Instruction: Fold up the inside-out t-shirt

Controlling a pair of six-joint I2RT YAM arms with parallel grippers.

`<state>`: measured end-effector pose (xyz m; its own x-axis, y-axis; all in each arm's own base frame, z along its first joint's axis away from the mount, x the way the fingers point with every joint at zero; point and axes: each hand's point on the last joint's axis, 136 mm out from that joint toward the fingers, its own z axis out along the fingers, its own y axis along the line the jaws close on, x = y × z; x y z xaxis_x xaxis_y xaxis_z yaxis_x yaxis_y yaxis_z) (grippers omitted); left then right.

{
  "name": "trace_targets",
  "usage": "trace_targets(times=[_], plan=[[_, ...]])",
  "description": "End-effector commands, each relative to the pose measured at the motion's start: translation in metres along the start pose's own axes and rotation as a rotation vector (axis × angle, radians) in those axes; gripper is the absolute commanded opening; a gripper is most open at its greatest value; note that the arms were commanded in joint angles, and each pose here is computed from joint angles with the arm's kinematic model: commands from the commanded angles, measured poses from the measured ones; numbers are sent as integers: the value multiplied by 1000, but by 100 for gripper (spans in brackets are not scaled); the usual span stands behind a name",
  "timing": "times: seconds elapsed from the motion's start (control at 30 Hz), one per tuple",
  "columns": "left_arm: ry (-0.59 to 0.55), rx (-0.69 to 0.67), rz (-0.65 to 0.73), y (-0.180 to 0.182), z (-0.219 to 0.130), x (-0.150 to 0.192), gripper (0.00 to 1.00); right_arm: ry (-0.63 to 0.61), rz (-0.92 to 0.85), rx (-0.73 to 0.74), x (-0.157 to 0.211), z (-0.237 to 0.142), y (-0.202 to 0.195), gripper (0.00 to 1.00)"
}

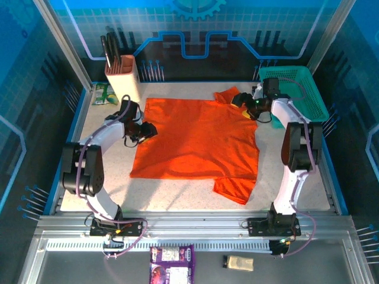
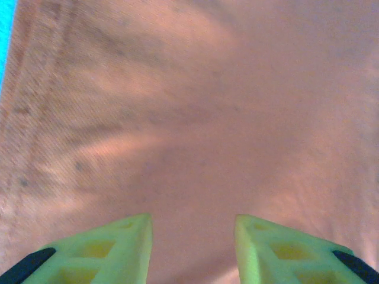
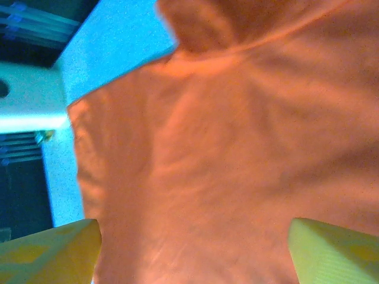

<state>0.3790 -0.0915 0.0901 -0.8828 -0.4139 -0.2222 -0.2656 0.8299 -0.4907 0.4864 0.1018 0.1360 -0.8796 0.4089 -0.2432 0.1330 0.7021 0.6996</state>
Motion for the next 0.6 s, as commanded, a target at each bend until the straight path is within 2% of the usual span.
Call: trace_targets(times=[0.0,0.17,0.3,0.57], plan=[[112,-13,17,7,-6,49,41,141,-13,7,67,-13,12,82],[159,0,6,14,-10,92,39,271,-24,71,152,-28,0,81],[194,-59,-16,39,-2,115,39,335,-6,92,207,-36,-19,82],[182,-145,-72,69,8,122,39,399,107,233,267,-33,-82,84]])
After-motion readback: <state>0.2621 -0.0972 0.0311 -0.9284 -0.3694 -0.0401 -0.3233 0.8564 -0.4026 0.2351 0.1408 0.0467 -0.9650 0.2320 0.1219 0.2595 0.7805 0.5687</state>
